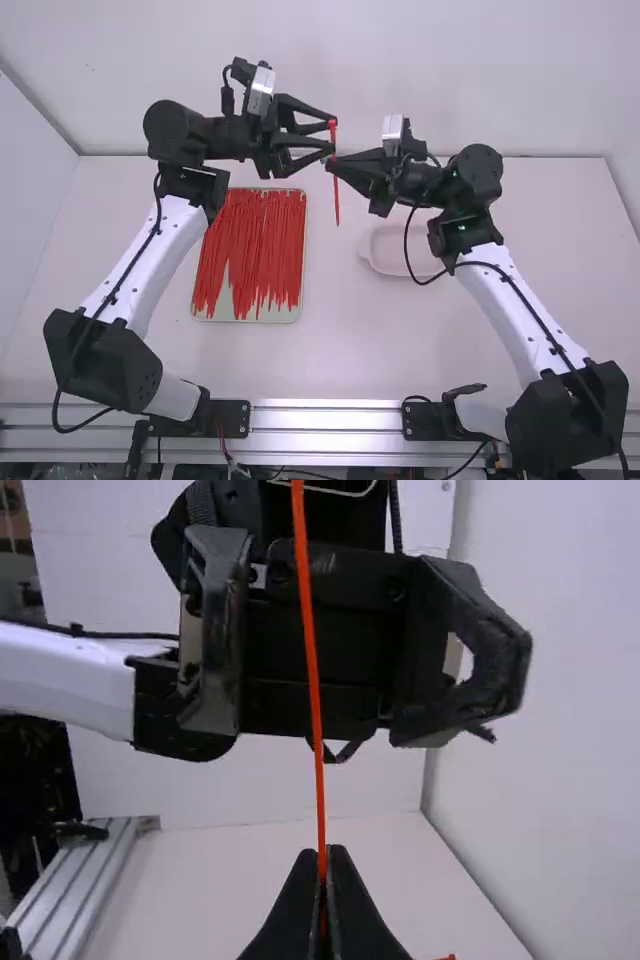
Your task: Fasten the cable tie
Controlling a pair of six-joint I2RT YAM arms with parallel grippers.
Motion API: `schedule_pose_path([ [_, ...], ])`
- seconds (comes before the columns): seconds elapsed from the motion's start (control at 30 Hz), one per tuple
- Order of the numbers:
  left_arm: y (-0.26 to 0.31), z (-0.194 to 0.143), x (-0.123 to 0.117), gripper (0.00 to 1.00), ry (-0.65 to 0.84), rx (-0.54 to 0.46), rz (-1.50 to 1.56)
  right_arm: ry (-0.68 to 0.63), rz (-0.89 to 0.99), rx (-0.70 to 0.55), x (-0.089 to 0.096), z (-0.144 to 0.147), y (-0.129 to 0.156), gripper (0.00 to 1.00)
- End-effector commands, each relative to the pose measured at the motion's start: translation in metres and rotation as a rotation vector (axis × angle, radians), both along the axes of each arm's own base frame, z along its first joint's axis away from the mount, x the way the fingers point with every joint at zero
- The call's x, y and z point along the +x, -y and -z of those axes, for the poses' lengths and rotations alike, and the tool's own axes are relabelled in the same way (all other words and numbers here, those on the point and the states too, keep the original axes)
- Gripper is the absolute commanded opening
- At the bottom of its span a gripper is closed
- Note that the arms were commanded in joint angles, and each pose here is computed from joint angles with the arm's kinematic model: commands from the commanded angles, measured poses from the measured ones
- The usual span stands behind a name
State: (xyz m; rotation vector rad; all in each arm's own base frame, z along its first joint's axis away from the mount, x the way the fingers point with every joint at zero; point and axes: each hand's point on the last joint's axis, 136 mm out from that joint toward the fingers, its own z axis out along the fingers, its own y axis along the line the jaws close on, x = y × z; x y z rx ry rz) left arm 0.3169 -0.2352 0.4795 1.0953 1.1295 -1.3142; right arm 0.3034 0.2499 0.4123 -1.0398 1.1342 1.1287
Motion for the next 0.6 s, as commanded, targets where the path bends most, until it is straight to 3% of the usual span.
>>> schedule_pose_path([
  [0.0,0.000,-0.010,-0.007,0.49,0.020,-0.001,0.016,-0.015,-0.011,0.012,0.000,-0.011,0.000,0.00],
  [0.2,-0.001,-0.019,-0.016,0.34,0.042,-0.019,0.032,-0.044,-0.002,0.014,0.003,-0.010,0.004,0.00],
  [0.5,0.002,-0.019,-0.016,0.30,0.066,-0.027,0.027,-0.046,-0.004,0.013,0.003,-0.010,0.003,0.00],
  [0.57,0.005,-0.017,-0.007,0.30,0.038,-0.038,-0.003,-0.048,-0.002,0.013,0.003,-0.009,0.003,0.00],
])
